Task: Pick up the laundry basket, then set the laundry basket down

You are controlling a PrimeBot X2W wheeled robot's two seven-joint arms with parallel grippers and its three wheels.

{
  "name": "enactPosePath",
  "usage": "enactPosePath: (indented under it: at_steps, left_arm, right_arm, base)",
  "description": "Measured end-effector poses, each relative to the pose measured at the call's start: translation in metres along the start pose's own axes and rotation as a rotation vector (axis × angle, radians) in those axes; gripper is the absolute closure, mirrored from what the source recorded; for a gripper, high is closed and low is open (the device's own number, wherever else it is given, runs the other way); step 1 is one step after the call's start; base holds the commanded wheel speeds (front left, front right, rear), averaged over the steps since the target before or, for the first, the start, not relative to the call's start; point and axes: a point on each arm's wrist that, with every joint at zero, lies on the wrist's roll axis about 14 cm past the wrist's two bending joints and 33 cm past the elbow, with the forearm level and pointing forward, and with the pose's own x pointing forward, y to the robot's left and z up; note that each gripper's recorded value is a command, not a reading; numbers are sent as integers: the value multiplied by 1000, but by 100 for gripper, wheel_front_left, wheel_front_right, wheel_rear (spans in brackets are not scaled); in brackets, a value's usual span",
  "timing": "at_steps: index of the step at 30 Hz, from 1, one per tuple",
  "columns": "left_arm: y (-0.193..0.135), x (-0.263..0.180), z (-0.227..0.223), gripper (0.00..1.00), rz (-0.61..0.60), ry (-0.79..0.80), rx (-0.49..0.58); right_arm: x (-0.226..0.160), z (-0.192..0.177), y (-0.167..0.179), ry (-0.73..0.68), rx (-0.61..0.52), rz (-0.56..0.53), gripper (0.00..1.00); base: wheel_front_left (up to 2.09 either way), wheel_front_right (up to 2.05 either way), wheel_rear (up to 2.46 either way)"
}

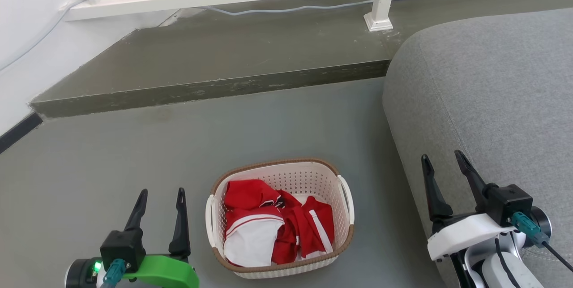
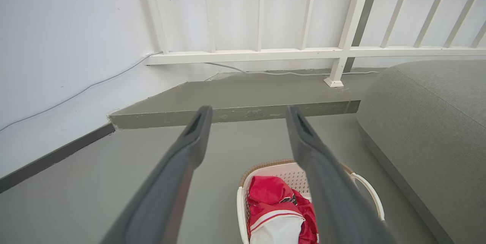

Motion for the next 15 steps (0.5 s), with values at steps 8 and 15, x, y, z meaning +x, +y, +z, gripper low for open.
enactPosePath:
  at_steps: [8,15]
  left_arm:
    - [0,1,4,100,1,-10,3]
    - [-1,-5,-10,100,6,34,-29]
  right_arm:
    - [-3,-6,-1,18,3,-4,100]
    - [-12,-22,2,69,37,-12,100]
  base:
    - [0,0,0]
    - [0,0,0]
